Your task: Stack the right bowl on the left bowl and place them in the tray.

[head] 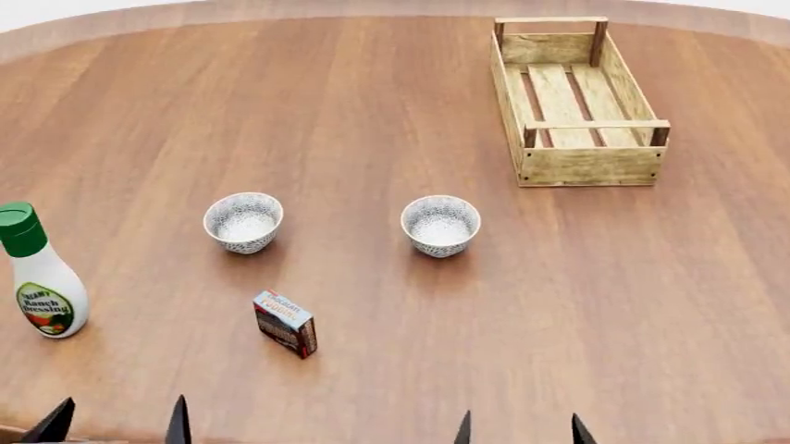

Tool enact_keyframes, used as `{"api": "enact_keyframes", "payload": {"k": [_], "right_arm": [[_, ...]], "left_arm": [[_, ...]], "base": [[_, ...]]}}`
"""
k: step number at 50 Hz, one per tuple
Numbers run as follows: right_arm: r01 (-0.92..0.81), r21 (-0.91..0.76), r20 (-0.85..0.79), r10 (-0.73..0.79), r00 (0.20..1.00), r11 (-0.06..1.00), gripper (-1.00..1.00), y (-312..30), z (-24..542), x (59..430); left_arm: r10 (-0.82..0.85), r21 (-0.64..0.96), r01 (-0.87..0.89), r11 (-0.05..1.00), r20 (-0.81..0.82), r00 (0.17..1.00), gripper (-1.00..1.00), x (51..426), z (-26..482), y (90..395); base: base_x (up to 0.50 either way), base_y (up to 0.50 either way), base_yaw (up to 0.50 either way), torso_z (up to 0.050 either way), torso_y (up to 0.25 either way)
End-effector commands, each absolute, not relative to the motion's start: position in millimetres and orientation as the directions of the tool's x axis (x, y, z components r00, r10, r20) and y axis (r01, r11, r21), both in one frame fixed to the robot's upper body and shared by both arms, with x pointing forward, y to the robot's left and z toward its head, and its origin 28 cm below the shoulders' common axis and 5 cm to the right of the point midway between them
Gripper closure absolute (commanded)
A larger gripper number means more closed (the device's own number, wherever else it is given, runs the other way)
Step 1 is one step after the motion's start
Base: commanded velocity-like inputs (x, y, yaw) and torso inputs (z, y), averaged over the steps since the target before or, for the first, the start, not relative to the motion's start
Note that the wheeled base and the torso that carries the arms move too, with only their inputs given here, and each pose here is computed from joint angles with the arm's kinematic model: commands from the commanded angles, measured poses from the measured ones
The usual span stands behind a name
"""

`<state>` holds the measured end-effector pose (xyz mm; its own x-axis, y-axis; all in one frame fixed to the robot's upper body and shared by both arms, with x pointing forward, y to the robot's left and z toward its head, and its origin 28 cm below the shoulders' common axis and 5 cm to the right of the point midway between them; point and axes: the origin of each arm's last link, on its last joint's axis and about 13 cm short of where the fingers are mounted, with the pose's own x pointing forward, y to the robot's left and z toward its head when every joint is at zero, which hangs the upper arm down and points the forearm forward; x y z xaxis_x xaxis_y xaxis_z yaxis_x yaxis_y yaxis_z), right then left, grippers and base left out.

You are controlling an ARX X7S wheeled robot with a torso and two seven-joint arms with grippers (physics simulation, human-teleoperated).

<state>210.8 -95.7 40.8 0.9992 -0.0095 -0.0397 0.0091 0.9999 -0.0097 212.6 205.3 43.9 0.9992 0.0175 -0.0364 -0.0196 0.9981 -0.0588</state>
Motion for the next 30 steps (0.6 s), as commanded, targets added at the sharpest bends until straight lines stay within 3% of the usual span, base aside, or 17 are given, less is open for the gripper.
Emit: {"api": "enact_keyframes", "payload": {"k": [1, 30], "right_arm": [[-0.03, 0.002, -0.089, 0.03, 0.996, 1.0, -1.0, -97.7, 90.3, 212.9], [0.004, -0.032, -0.027, -0.005, 1.0, 0.999, -1.0, -104.8, 193.5, 243.2]], "left_arm": [[-0.026, -0.076, 0.02, 0.997, -0.083, 0.996, -1.0, 215.5, 90.5, 204.4], [-0.02, -0.051, 0.018, 0.999, -0.025, 0.999, -1.0, 240.6, 205.1, 219.1]], "base": [[0.0, 0.0, 0.0, 0.0, 0.0], [0.0, 0.0, 0.0, 0.0, 0.0]]}}
